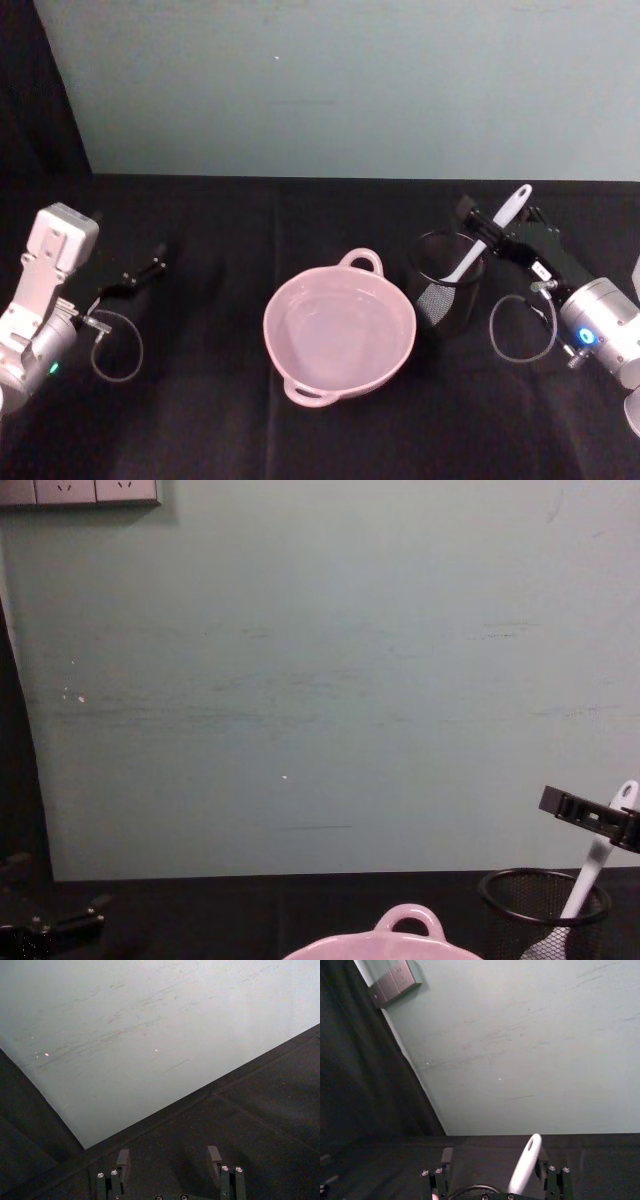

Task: Use the one hand to pick up the spoon and stir the clear water in the bowl.

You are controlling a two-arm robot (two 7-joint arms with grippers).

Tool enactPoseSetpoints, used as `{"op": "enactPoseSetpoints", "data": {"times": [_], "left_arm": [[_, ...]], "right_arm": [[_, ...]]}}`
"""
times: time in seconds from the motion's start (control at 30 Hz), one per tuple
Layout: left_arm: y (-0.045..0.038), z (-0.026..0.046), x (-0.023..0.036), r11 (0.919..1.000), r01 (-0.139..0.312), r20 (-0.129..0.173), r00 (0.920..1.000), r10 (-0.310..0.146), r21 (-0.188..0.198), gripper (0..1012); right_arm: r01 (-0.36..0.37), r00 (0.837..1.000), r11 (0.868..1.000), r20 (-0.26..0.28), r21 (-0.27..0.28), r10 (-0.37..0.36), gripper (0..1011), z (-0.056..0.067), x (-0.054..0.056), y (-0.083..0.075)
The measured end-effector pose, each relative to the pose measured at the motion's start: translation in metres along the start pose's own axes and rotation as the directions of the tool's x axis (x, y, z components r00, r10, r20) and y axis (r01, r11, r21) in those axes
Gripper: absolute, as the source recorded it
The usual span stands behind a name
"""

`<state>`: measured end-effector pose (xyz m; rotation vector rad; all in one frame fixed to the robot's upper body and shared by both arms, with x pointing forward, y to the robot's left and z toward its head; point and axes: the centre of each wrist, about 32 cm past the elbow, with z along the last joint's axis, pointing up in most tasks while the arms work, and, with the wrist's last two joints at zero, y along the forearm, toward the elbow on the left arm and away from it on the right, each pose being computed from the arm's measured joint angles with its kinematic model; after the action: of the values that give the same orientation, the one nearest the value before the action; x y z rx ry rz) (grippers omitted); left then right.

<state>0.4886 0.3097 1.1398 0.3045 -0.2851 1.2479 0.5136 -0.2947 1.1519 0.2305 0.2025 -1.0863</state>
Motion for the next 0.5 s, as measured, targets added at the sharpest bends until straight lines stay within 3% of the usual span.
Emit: {"op": "enactPoseSetpoints", "data": {"times": [0.17,0.27,0.5], "left_arm": [[0.0000,0.0000,0.0000,1.0000,0.000,0.000,1.0000,0.000,0.000,1005],[0.0000,0.0000,0.0000,1.0000,0.000,0.000,1.0000,0.000,0.000,1005],[0.0000,0.0000,0.0000,1.0000,0.000,0.000,1.0000,0.000,0.000,1005]], "right_arm": [[0.013,0.998,1.000,0.061,-0.011,-0.013,1002,0.003,0.003,0.000],[0.020,0.991,1.000,0.132,-0.018,-0.018,1002,0.005,0.003,0.000],[0.021,0.961,0.999,0.276,-0.040,-0.009,1002,0.011,-0.007,-0.004]]}}
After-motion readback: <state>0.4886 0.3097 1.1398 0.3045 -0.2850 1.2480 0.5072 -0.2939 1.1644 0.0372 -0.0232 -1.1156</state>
